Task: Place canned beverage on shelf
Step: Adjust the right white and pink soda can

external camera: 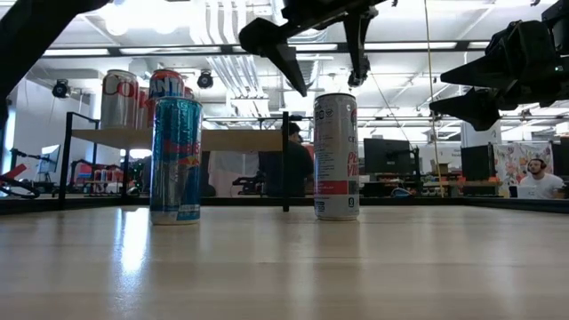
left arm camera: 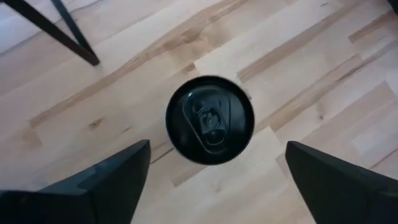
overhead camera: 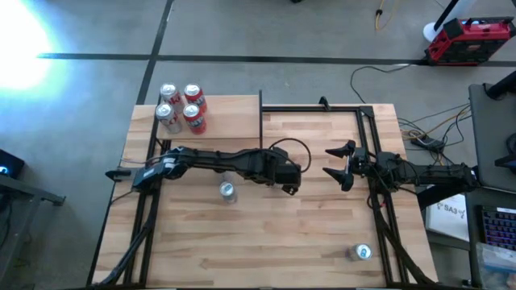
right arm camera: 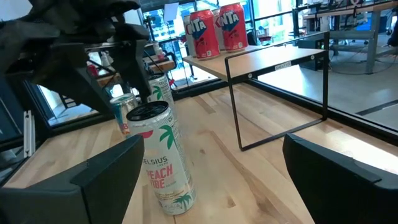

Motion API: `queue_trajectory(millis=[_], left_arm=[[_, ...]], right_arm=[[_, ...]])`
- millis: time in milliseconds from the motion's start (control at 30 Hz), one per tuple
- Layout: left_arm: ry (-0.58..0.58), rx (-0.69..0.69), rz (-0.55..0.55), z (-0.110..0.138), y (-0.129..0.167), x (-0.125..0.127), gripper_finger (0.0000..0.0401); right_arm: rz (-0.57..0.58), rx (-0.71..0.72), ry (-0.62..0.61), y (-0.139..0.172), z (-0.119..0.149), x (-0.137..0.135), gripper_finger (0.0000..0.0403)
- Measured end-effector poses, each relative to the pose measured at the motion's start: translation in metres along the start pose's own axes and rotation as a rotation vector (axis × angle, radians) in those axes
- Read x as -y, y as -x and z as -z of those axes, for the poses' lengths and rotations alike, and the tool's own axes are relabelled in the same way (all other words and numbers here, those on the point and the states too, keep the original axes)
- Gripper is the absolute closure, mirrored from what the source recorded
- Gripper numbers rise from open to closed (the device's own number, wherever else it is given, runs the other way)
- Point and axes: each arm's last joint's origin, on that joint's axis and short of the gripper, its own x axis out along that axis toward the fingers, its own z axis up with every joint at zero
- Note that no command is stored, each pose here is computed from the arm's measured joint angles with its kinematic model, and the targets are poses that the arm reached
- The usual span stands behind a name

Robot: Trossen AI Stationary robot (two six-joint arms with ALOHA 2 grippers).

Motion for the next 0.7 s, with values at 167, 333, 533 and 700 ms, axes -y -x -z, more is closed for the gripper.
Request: queue_trajectory(millis=[167,333,533,700], left_arm=[[-0.009,0.008,0.006,-0.006,-0.005,-0.001,0.0007],[-0.018,0.009,-0.005,-0.011,-0.014,-0.002,0.0005],[-0.016,-0.011,-0.027,-0.012,-0.028,-0.003,0.0003],[-0.017,-0.048,-0.03,-0.011,-0.037,-0.002,0.0009]], right_arm=[[0.0,0.0,0.0,0.0,0.0,0.0,0.0035],[0.0,0.0,0.0,0.0,0.0,0.0,0.0035],[0.0,-0.001,0.0,0.0,0.0,0.0,0.0035],[0.0,0.0,0.0,0.0,0.0,0.0,0.0035]])
